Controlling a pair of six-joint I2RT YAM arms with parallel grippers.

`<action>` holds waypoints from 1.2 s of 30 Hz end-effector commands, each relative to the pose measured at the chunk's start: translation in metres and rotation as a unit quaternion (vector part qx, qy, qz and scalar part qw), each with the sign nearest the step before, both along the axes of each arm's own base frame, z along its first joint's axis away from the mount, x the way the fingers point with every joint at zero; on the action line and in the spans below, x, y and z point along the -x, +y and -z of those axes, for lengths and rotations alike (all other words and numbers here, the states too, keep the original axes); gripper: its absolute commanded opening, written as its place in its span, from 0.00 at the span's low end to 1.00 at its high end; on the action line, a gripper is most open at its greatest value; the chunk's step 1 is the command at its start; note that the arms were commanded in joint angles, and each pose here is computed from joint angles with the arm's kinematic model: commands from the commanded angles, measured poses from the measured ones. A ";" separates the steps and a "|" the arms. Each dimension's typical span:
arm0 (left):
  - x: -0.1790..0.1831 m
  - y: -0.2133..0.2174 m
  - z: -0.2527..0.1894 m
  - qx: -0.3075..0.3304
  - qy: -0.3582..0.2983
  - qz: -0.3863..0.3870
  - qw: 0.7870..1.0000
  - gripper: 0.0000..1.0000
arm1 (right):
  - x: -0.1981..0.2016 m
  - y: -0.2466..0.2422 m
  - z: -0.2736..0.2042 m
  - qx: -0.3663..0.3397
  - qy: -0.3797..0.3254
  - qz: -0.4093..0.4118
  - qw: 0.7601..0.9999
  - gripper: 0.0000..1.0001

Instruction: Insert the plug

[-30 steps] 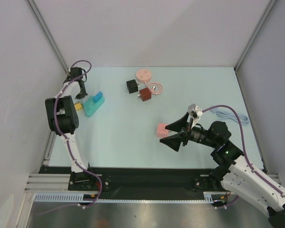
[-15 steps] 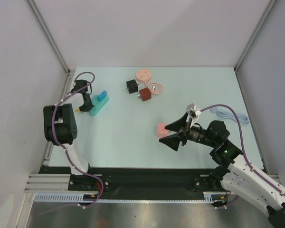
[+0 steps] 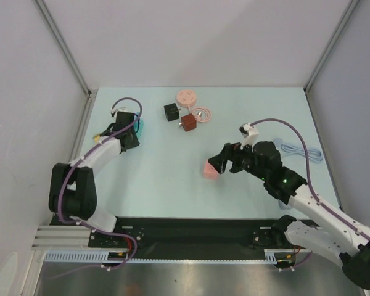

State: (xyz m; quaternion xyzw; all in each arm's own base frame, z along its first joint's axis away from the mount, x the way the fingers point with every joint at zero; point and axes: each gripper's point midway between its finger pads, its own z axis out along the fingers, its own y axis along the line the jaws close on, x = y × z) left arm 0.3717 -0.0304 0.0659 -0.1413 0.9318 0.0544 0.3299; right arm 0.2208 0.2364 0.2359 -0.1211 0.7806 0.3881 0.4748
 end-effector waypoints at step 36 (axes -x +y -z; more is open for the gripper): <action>0.103 -0.337 -0.022 0.040 0.030 0.453 0.890 0.87 | 0.031 -0.086 -0.013 0.043 0.044 0.120 0.991 0.94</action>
